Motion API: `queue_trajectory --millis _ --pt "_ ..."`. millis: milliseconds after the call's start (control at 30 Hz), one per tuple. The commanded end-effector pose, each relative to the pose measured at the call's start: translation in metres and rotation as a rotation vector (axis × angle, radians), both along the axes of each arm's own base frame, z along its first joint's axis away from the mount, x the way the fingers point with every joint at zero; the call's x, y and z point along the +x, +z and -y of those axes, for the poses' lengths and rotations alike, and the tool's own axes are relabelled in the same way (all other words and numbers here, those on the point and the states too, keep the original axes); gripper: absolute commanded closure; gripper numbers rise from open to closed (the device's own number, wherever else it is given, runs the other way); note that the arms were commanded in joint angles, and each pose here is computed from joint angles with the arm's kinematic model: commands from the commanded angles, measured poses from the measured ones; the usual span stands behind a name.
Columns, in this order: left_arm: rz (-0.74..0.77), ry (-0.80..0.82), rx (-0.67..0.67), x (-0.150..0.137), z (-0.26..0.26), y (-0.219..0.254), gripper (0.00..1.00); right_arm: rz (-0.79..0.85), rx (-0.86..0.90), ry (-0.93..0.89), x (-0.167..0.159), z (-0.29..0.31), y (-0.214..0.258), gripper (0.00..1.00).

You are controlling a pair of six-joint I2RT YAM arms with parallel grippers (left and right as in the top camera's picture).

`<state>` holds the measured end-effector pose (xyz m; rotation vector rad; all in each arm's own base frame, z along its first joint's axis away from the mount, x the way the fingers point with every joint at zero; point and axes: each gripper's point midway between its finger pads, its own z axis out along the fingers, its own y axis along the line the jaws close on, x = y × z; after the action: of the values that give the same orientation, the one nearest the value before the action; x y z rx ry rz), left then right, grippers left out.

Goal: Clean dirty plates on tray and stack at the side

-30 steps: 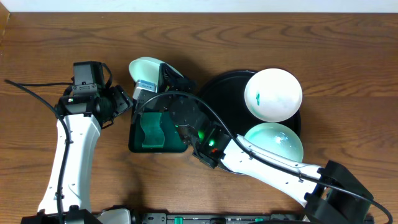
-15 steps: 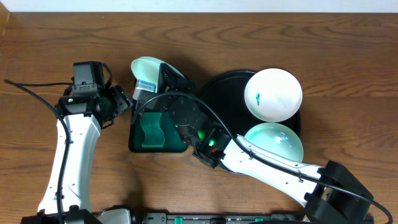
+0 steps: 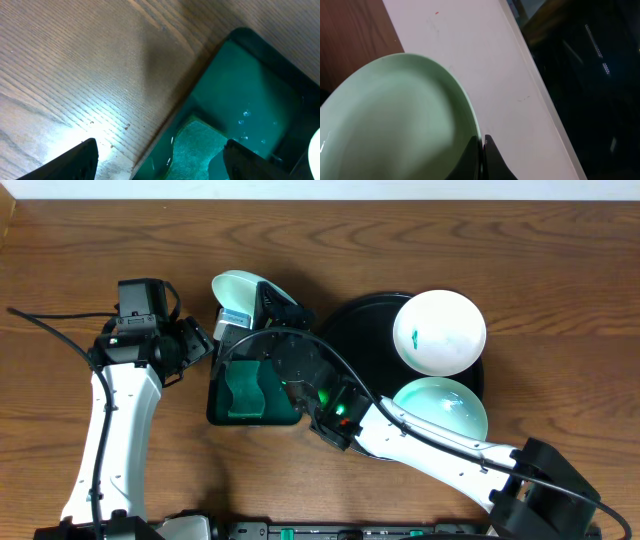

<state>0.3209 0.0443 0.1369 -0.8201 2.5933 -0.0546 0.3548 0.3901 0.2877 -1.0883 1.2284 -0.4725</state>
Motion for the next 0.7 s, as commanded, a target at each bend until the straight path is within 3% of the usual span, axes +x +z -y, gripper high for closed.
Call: queue_trajectory --millis 0,300,667 --pt "0.010 0.009 0.018 0.002 -0.004 0.004 0.20 0.028 0.038 0.001 -0.004 0.000 0.022 0.98" --pt "0.010 0.009 0.018 0.002 -0.004 0.004 0.20 -0.031 0.176 -0.030 -0.001 0.005 0.022 0.98" --pt "0.010 0.009 0.017 0.002 -0.004 0.004 0.20 -0.311 0.667 -0.289 0.028 0.054 -0.017 0.99"
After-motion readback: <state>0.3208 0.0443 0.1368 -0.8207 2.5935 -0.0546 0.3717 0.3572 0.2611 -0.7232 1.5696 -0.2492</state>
